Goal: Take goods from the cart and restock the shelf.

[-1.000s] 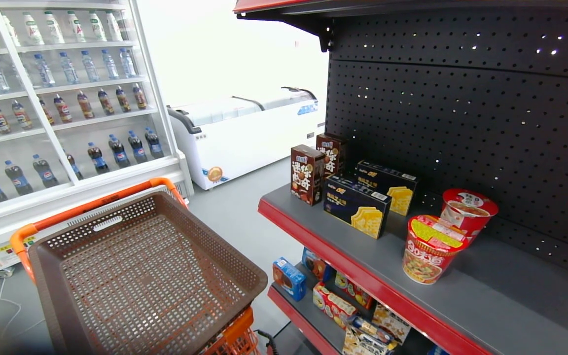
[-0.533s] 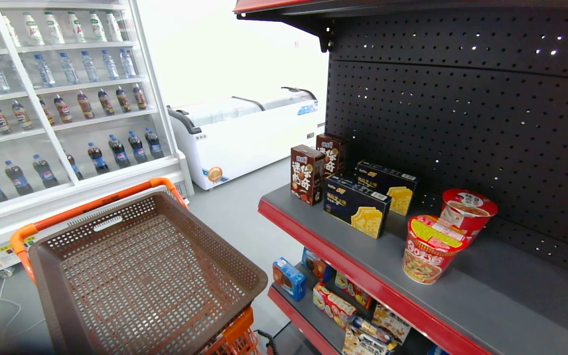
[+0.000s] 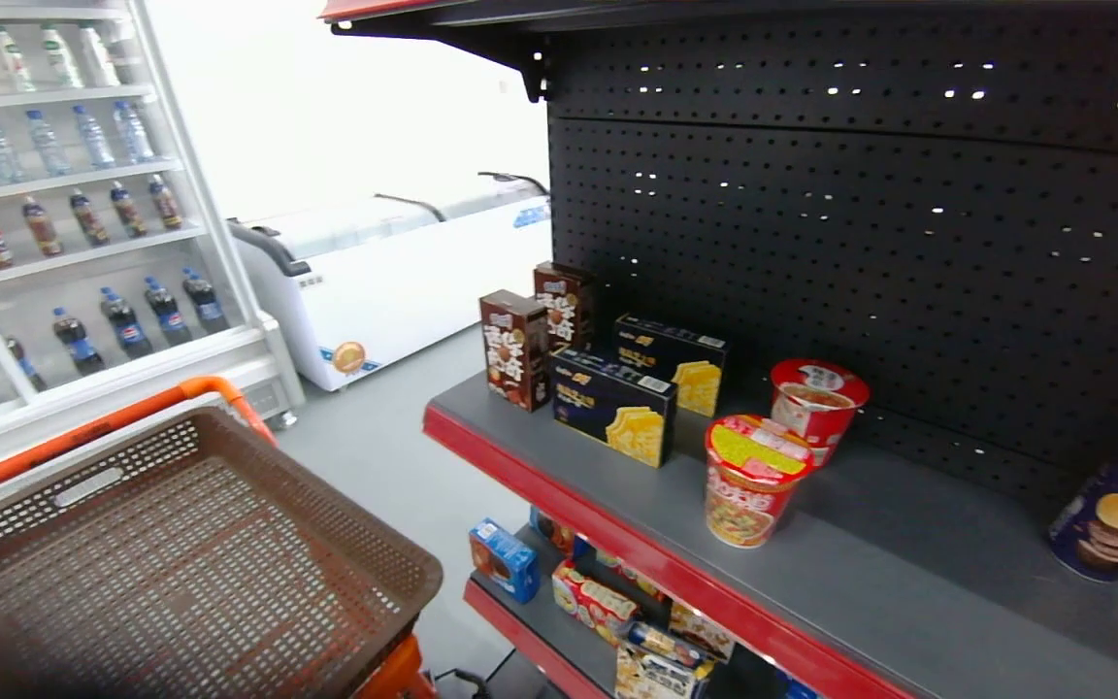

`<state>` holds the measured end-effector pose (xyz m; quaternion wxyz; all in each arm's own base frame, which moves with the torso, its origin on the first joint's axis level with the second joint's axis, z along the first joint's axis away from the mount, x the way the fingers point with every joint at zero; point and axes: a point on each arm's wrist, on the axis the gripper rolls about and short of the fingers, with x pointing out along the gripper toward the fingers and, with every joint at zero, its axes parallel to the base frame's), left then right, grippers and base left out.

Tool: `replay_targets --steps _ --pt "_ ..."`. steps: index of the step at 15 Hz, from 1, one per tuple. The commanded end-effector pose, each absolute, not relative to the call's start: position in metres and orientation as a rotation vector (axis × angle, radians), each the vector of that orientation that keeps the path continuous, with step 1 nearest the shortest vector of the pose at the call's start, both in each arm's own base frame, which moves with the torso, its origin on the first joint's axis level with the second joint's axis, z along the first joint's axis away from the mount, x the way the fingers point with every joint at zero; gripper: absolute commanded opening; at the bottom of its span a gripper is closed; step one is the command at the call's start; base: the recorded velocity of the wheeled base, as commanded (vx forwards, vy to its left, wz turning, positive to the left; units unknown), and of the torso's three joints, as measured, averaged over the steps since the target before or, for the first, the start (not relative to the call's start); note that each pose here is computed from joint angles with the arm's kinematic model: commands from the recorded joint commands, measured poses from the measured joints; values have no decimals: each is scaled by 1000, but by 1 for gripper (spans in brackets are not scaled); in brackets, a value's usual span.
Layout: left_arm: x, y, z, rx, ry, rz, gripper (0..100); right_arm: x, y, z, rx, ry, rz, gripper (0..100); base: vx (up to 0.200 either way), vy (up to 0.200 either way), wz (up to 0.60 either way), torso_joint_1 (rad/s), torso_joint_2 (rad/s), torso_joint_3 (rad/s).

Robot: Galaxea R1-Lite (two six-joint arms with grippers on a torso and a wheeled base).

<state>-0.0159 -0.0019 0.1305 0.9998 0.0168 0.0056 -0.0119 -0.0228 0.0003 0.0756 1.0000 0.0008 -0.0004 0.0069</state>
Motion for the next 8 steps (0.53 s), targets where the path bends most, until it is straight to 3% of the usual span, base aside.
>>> replay_targets --steps 1,8 --pt "-16 -2 130 33 15 -23 0 -23 0 75 2 0 15 100 0 0 -600 -2 7 -2" --pt "-15 -2 126 32 30 -22 0 -23 0 75 2 0 15 100 0 0 -600 0 3 3"
